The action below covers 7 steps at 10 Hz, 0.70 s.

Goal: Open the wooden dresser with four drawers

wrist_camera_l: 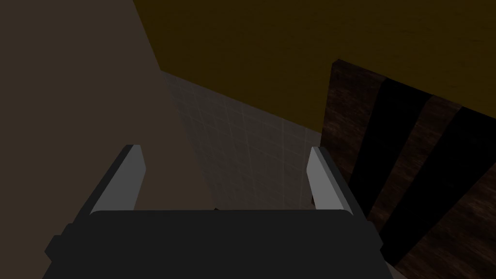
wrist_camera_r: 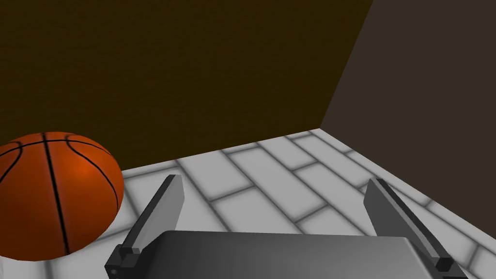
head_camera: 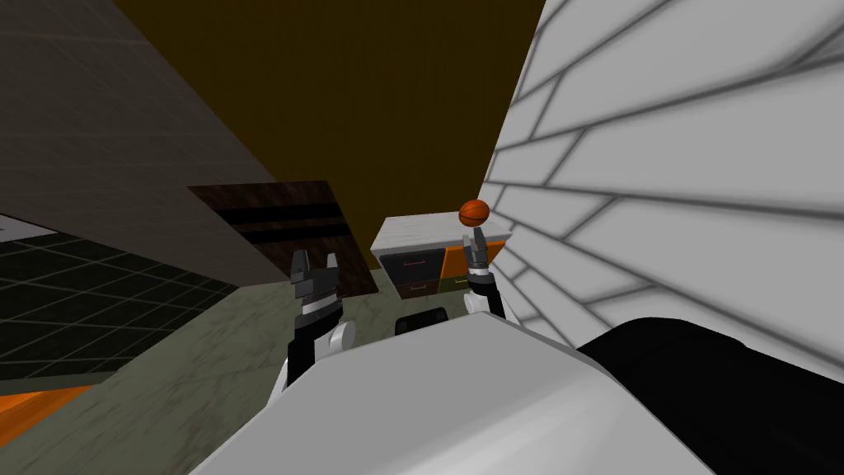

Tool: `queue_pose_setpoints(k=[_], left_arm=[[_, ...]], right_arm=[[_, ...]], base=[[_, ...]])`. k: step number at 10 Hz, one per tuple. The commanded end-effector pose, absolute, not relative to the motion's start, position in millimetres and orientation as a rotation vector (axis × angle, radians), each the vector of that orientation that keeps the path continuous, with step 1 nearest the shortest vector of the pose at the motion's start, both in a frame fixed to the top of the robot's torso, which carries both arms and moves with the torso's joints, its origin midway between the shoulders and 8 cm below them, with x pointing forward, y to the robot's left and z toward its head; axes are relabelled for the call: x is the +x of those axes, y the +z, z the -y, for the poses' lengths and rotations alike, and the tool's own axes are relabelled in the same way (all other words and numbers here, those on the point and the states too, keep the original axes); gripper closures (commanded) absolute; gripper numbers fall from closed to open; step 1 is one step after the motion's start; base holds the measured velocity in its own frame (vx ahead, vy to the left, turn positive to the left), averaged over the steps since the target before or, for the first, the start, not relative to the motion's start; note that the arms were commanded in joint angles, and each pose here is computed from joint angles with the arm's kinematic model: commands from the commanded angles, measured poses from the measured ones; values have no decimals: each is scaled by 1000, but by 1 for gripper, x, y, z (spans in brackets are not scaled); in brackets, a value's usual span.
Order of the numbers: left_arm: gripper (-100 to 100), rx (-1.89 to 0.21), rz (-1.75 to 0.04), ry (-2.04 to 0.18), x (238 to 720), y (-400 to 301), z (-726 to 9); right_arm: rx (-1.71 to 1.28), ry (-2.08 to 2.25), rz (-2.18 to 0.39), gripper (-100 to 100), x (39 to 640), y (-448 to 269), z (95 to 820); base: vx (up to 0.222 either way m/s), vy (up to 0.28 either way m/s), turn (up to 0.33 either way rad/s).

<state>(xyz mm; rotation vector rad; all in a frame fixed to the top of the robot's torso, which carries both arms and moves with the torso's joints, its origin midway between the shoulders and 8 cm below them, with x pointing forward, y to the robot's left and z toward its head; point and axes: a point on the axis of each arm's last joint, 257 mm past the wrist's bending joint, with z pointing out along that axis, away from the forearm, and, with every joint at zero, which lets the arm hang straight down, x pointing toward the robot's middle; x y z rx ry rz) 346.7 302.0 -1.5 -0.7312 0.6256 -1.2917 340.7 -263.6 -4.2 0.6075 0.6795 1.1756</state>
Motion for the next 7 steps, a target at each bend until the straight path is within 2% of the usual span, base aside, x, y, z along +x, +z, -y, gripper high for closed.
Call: queue_pose_setpoints(k=[1,7], left_arm=[[0,-731,-626,-1292,347,-2,-302],[0,-731,-625,-1292,347,-1,-302]], right_arm=[[607,1176,-679,0,341,-4,264],[607,1176,-679,0,341,-4,264]], base=[[0,0,0],[0,0,0]])
